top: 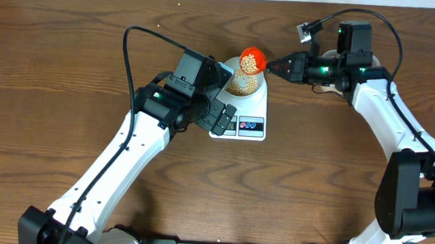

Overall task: Scoop item into bowl and weigh 50g on scale
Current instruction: 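Tilt the scoop with the right gripper, pouring soybeans into the bowl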

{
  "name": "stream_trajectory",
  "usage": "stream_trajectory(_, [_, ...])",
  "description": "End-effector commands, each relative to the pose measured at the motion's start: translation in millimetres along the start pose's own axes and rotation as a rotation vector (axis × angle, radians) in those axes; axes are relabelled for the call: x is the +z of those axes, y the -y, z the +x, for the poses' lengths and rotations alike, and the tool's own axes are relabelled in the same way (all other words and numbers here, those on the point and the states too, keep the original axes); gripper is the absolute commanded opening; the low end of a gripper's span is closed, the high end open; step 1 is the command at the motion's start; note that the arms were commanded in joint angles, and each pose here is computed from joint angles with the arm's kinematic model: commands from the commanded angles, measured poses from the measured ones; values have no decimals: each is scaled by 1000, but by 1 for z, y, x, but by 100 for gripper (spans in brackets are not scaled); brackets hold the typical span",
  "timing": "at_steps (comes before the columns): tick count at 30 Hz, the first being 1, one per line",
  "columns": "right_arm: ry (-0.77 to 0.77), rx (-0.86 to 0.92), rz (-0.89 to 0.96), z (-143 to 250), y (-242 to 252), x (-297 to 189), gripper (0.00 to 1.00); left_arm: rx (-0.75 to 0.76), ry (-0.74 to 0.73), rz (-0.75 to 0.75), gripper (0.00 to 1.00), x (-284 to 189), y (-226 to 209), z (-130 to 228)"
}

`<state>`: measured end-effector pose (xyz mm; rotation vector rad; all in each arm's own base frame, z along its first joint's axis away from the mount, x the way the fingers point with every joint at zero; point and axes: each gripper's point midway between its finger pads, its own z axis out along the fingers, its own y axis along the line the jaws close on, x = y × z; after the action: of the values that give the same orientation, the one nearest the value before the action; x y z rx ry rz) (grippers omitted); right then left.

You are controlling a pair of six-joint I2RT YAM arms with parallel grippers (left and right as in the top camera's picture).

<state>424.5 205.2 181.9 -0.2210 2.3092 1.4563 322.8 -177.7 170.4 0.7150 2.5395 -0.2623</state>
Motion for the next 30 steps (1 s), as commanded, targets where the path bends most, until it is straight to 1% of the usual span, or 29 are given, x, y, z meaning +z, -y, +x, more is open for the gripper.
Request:
stream_trajectory(1, [-5,-50,73,5,11,5,2,2,-8,0,98,2,-1,1])
stream_trajectory(8, [-22,-114,94,10,7,12,1,2,-8,0,98,2,-1,1])
stream_trajectory(14, [-7,-191,231,11,7,19,2,2,-8,0,98,2,-1,1])
stream_trajectory(19, [20,-232,270,6,1,15,1,2,-8,0,98,2,-1,1])
stream_trajectory(30, [-7,-231,321,14,8,14,1,2,-8,0,98,2,-1,1])
